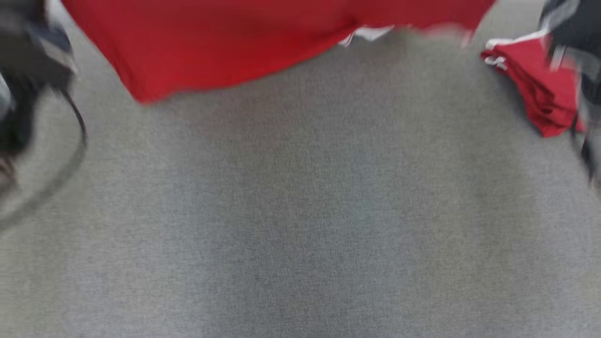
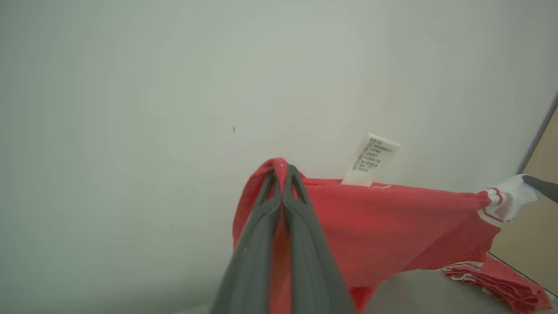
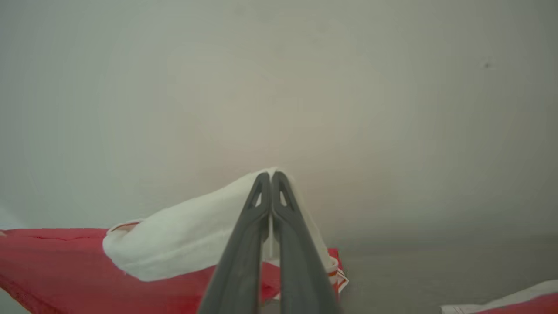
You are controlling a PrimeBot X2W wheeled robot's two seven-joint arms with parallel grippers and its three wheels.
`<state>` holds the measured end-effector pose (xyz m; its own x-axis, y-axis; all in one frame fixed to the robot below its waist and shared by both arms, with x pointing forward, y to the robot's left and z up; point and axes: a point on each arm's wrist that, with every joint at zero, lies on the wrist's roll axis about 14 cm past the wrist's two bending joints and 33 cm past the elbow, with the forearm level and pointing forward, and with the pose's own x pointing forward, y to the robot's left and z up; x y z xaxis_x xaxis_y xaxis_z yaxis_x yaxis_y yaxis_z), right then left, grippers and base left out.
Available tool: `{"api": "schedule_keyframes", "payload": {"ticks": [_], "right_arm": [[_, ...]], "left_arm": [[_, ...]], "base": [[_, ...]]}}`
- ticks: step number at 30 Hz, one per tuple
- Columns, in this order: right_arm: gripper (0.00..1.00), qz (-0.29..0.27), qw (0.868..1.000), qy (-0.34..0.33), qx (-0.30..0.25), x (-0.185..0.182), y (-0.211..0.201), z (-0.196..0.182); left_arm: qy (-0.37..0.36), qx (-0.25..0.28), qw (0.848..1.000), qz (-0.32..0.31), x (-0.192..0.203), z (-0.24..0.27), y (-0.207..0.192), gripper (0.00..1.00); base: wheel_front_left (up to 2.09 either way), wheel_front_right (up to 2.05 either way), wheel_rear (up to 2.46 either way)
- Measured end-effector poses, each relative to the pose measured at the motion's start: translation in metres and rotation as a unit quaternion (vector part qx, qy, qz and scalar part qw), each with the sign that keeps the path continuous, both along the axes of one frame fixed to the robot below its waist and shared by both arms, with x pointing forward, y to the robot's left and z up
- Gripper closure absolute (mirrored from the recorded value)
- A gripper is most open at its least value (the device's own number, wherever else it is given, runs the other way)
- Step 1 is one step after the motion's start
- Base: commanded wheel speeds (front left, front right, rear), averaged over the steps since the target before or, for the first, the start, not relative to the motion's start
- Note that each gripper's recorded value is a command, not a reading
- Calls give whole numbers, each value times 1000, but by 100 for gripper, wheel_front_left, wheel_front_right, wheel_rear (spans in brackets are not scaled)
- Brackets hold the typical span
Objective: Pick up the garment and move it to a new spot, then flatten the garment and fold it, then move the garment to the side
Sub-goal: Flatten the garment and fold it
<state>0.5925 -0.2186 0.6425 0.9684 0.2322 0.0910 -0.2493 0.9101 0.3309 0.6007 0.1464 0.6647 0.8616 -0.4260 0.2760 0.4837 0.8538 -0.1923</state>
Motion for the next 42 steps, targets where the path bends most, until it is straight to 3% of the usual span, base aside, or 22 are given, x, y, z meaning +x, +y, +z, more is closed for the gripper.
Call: {"api": "schedule_keyframes", "payload": {"ticks": [5,12,22,26,42], "right_arm": [[100,16,999,49,1,-50,-3,-46],[100,21,993,110,33,-119,-7,-97],[100,16,972,229,52,-216,-4,-176],[100,12,958,279,71,-250,1,-202],[100,-13,919,382,95,-324,-2,-237]], "left_arm": [[30,-43,999,1,-39,-31,1,100],[95,-35,995,-12,-103,-99,-13,100],[184,-40,981,48,-166,-170,23,100],[215,-46,973,72,-187,-193,35,100],[299,-47,946,115,-262,-255,43,100]], "base": [[0,0,0],[0,0,0],[0,0,0],[0,0,0],[0,0,0]]}}
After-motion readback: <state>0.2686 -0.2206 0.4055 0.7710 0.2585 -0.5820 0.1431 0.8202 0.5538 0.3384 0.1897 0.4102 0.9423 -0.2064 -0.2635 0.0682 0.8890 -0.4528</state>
